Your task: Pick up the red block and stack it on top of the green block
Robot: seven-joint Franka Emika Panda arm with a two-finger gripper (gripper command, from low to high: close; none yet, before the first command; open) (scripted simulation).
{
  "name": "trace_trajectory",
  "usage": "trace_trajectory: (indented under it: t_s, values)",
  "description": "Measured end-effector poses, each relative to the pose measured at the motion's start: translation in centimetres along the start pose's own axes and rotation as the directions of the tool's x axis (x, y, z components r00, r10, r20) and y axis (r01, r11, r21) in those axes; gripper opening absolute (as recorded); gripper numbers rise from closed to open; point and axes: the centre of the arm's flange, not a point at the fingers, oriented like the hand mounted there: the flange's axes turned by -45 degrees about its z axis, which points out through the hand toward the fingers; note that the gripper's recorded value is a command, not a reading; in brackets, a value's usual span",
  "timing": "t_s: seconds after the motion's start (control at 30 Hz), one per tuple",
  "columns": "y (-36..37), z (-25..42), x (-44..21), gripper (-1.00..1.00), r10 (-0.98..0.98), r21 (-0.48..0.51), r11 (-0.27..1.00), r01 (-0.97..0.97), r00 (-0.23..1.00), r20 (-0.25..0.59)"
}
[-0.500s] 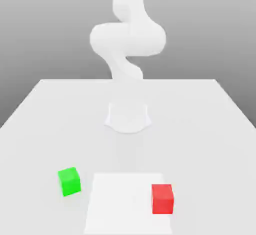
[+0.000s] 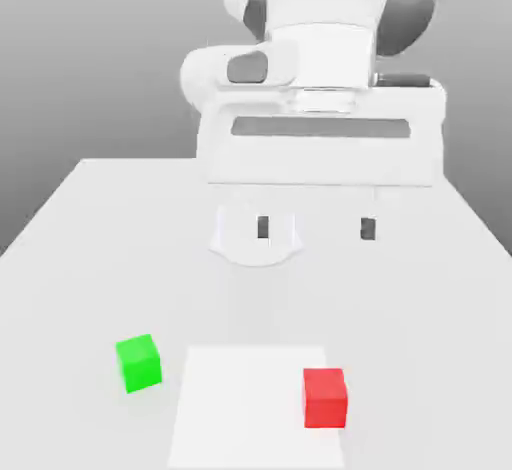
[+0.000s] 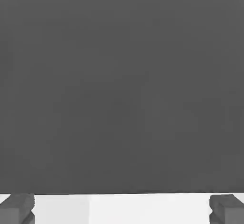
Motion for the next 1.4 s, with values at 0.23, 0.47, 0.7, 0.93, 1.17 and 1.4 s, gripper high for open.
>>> trace_trajectory:
  t_s: [0.23, 0.47, 0.7, 0.93, 1.17, 1.4]
  values:
    - [-2.3, 12.2, -6.6, 0.0, -0.011, 0.012, 1.0, 0.009, 0.977, 0.212]
    - [-2.4, 18.9, -8.8, -1.0, -0.009, 0.013, 1.0, 0.006, 0.972, 0.234]
    - [-2.5, 18.3, -8.6, -1.0, -0.008, 0.013, 1.0, 0.005, 0.972, 0.233]
    - [0.4, 12.8, -7.3, -1.0, 0.115, -0.015, 0.993, -0.115, 0.965, 0.234]
    - [10.0, 11.1, -8.2, -1.0, 0.522, -0.108, 0.853, -0.511, 0.828, 0.206]
    - [18.1, 9.2, -11.1, -1.0, 0.824, -0.183, 0.566, -0.804, 0.548, 0.142]
